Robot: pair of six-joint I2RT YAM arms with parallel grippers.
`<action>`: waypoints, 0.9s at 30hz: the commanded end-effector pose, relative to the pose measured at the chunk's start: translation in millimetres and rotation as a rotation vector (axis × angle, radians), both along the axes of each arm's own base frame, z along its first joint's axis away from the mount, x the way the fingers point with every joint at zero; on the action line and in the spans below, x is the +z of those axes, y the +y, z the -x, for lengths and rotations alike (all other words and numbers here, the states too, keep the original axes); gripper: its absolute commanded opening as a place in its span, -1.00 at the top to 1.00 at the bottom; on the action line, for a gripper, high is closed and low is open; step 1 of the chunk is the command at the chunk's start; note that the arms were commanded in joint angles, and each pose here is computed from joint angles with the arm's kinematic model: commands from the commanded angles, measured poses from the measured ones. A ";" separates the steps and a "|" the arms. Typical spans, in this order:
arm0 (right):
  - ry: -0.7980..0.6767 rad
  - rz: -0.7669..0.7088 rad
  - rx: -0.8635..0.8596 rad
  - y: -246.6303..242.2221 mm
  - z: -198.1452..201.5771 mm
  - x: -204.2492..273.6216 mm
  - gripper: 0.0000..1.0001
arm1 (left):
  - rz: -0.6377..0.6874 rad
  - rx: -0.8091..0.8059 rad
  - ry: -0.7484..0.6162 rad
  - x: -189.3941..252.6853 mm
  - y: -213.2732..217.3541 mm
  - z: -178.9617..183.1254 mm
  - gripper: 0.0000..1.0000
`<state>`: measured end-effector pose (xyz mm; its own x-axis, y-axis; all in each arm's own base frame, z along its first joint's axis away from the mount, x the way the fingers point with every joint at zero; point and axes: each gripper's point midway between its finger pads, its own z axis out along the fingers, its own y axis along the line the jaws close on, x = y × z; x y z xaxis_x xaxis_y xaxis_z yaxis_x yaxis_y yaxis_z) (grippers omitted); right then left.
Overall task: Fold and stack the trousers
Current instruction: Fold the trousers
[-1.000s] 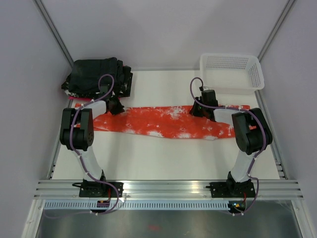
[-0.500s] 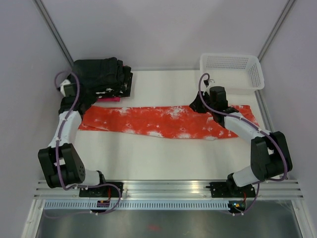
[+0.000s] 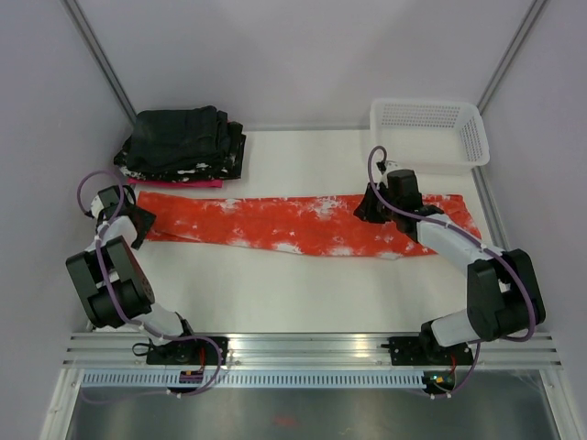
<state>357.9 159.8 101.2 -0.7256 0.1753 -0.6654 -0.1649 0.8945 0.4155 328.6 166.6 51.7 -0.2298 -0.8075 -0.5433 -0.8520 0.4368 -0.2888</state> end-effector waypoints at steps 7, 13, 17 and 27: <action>-0.028 0.080 -0.034 -14.8 3.5 19.9 0.43 | -0.035 0.042 -0.091 3.6 21.4 -31.8 0.07; -0.017 0.092 -0.043 -16.8 2.8 16.3 0.43 | -0.038 0.016 -0.127 7.2 21.3 -41.6 0.17; -0.009 0.108 -0.039 -17.8 0.6 14.5 0.44 | -0.033 0.008 -0.138 4.7 21.3 -46.3 0.15; -0.004 0.144 -0.049 -23.7 0.4 11.3 0.43 | -0.028 -0.020 -0.127 -5.5 21.3 -51.2 0.15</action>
<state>348.5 137.3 103.6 -0.7371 0.1279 -0.6636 -0.1140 0.9443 0.3087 361.6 177.0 29.9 -0.2031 -0.8097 -0.5505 -0.8266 0.4431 -0.3468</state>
